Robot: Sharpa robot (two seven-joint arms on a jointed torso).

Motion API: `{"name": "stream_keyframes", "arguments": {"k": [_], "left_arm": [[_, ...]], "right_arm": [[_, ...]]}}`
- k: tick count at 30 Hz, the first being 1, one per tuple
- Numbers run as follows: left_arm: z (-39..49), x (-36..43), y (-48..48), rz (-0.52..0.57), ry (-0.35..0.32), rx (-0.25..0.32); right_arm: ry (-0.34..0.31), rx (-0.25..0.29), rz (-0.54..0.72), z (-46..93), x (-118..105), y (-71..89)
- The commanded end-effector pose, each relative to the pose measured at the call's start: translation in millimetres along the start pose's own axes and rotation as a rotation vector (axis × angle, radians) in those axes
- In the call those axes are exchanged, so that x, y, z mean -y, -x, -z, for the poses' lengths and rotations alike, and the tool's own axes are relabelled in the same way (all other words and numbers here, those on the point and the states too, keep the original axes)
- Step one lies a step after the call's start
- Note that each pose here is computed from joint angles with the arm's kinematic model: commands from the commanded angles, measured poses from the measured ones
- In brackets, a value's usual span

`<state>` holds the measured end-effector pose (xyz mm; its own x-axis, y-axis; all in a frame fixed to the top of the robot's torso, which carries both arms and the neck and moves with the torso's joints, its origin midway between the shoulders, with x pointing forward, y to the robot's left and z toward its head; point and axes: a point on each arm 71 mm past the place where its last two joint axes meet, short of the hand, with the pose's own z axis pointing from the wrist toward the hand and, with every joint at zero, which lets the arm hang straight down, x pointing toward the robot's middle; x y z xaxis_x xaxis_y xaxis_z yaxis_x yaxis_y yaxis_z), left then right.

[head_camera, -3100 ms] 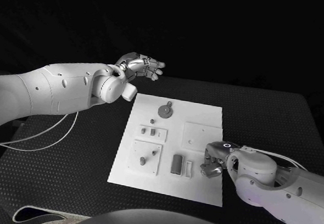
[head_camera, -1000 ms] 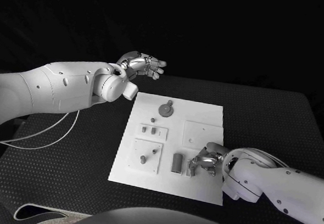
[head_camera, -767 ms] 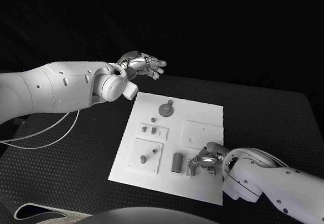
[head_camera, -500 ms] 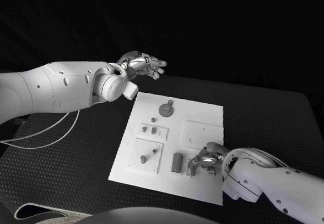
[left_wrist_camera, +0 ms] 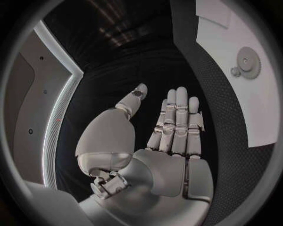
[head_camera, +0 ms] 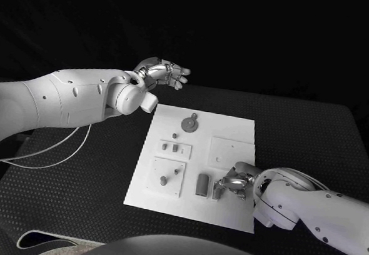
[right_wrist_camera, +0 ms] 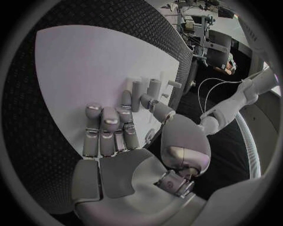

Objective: Assemble the parts on the task board

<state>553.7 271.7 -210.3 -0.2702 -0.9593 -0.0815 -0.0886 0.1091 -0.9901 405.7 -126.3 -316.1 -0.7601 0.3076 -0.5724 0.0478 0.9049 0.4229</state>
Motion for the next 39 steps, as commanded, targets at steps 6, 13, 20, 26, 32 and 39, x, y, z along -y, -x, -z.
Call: {"name": "stream_keyframes", "arguments": {"k": [6, 13, 20, 26, 32, 39], "left_arm": [[-0.7, 1.3, -3.0, 0.007, -0.007, -0.017], [-0.7, 1.3, -2.6, 0.006, -0.007, -0.015], [-0.6, 1.2, -2.3, 0.006, -0.007, -0.014], [-0.5, 1.2, -2.3, 0.006, -0.006, -0.014], [-0.6, 1.2, -2.6, 0.006, -0.006, -0.015], [-0.4, 1.1, -2.1, 0.006, -0.005, -0.014]], "right_arm": [[0.043, -0.069, 0.016, 0.5, -6.6, -12.7], [0.054, -0.076, 0.02, 0.8, -7.5, -13.6], [0.055, -0.082, 0.022, 0.9, -7.9, -14.3], [0.058, -0.083, 0.022, 1.1, -8.5, -14.8], [0.059, -0.077, 0.016, 0.8, -8.6, -14.2], [0.067, -0.079, 0.009, 0.7, -9.0, -14.3]]}}
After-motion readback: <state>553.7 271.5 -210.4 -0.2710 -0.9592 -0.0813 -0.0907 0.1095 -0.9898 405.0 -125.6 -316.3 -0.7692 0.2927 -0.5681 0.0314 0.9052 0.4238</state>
